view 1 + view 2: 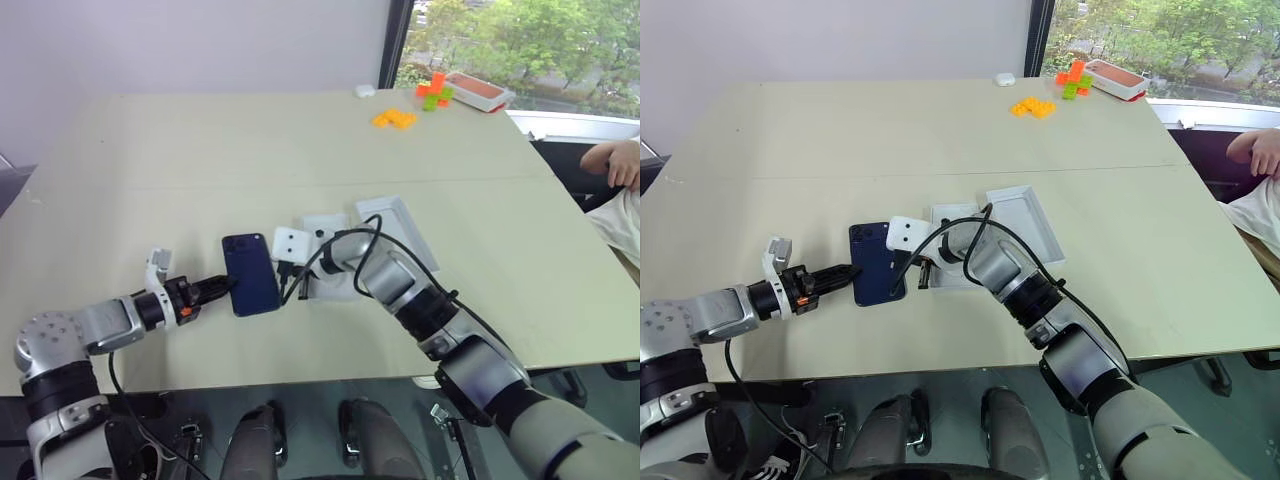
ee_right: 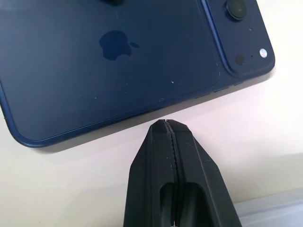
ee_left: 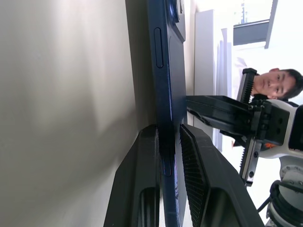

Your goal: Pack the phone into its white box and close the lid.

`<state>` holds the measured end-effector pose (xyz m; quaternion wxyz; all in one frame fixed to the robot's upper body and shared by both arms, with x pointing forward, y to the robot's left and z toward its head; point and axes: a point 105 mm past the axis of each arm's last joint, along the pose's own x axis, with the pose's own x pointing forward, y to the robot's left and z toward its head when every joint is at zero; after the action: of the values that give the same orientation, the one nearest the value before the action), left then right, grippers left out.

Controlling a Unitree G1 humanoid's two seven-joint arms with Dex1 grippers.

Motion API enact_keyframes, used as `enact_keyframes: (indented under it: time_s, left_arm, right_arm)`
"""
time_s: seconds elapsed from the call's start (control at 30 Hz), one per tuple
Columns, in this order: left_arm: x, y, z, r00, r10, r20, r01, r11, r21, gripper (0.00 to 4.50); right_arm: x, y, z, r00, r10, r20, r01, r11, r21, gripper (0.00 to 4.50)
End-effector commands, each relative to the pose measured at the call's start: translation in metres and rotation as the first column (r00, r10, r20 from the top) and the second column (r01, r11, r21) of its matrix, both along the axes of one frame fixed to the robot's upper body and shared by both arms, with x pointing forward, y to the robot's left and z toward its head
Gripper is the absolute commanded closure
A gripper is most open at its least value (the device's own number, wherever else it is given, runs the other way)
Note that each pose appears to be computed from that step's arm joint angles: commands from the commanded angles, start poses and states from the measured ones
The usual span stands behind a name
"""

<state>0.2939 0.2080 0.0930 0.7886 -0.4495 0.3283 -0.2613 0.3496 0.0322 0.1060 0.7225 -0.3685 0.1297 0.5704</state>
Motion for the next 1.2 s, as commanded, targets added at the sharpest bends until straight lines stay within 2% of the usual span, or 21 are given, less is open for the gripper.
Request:
enact_keyframes:
  time_s: [0.03,0.3,0.6,0.7,0.83,0.93,1.07,1.2]
  left_arm:
    - [0.002,-0.008,0.001,1.000,-0.016,0.010,0.016,1.000,-0.008,3.75]
    - [0.004,-0.016,0.000,1.000,-0.031,0.007,0.031,0.999,-0.013,3.75]
    - [0.007,-0.016,0.000,1.000,-0.016,0.009,0.016,1.000,-0.011,3.75]
    - [0.007,-0.016,0.000,1.000,-0.017,0.013,0.017,1.000,-0.017,4.47]
    - [0.003,-0.015,0.002,1.000,-0.021,0.018,0.022,0.999,-0.039,4.47]
    - [0.001,-0.014,0.012,0.998,-0.029,0.054,0.035,0.993,-0.110,4.47]
    - [0.001,-0.004,0.026,0.995,0.000,0.099,0.018,0.982,-0.190,4.47]
    - [0.009,0.012,0.049,0.964,0.111,0.240,-0.070,0.982,-0.173,4.47]
  right_arm:
    - [-0.008,0.011,0.004,0.998,0.062,0.034,-0.062,0.998,-0.012,4.50]
    - [-0.015,0.030,0.012,0.996,0.086,0.010,-0.086,0.994,0.061,4.50]
    - [-0.005,0.023,0.010,0.997,0.064,0.038,-0.065,0.997,0.029,4.50]
    - [-0.004,0.023,0.010,0.997,0.060,0.040,-0.062,0.998,0.029,4.50]
    - [-0.003,0.019,0.009,0.998,0.054,0.042,-0.055,0.998,0.027,4.50]
    - [0.004,0.013,0.014,0.998,0.023,0.053,-0.026,0.999,0.043,4.50]
    - [0.007,0.011,0.042,1.000,-0.015,0.014,0.012,0.980,0.196,4.50]
    - [0.001,0.003,0.091,0.995,-0.003,-0.098,0.046,0.898,0.438,4.50]
